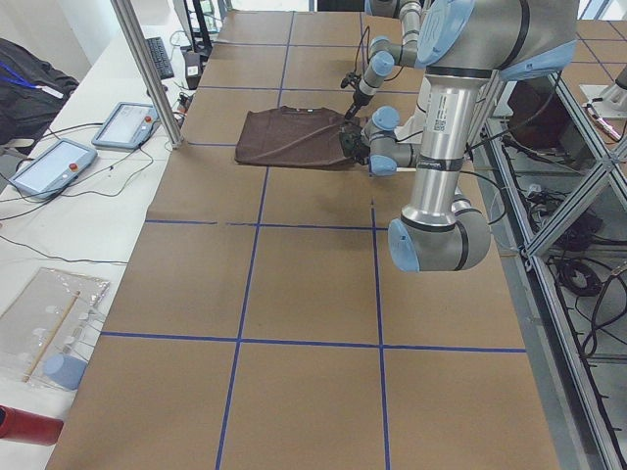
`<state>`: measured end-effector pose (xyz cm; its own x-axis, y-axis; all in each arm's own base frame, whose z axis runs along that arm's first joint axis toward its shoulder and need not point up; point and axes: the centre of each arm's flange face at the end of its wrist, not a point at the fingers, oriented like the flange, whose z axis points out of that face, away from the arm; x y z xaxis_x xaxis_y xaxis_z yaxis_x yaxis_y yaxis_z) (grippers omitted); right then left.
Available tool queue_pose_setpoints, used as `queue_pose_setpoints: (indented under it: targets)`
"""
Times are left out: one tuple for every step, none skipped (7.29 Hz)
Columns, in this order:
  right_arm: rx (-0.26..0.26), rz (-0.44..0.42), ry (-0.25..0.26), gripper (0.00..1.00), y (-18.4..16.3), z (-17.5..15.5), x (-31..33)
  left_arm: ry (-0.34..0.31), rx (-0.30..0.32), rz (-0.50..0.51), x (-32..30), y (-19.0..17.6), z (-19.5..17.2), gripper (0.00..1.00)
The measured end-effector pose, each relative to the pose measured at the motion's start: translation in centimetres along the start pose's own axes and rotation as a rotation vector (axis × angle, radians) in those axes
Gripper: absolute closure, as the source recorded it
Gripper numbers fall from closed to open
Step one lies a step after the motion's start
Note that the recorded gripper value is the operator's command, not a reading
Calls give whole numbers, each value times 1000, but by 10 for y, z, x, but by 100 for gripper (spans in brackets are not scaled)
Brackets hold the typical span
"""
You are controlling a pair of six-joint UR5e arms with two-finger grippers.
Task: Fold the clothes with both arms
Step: 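Lower both grippers and pinch the two near corners, then lift the near edge with both grippers and fold it toward the far edge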
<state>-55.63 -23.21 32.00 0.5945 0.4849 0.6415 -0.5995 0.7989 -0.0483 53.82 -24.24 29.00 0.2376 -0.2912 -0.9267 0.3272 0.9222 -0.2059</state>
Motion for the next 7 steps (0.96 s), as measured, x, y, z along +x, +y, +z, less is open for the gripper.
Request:
queue_pose_setpoints:
  targets:
    - [3, 23, -2, 100, -1, 0, 0, 0, 0, 0, 0, 0, 0, 100]
    - [7, 36, -5, 100, -1, 0, -1, 0, 0, 0, 0, 0, 0, 100]
    - [10, 42, -8, 100, -2, -1, -1, 0, 0, 0, 0, 0, 0, 100]
    - [11, 46, -12, 100, -3, -3, -2, 0, 0, 0, 0, 0, 0, 100]
    - [9, 50, -19, 100, -5, -7, -3, 4, 0, 2, 2, -1, -3, 100]
    - [-1, 57, -42, 100, -9, -19, -6, 11, -7, 8, 9, -2, -16, 100]
    - [-21, 70, -84, 100, -16, -43, -11, 10, -25, 15, 25, 0, -44, 100]
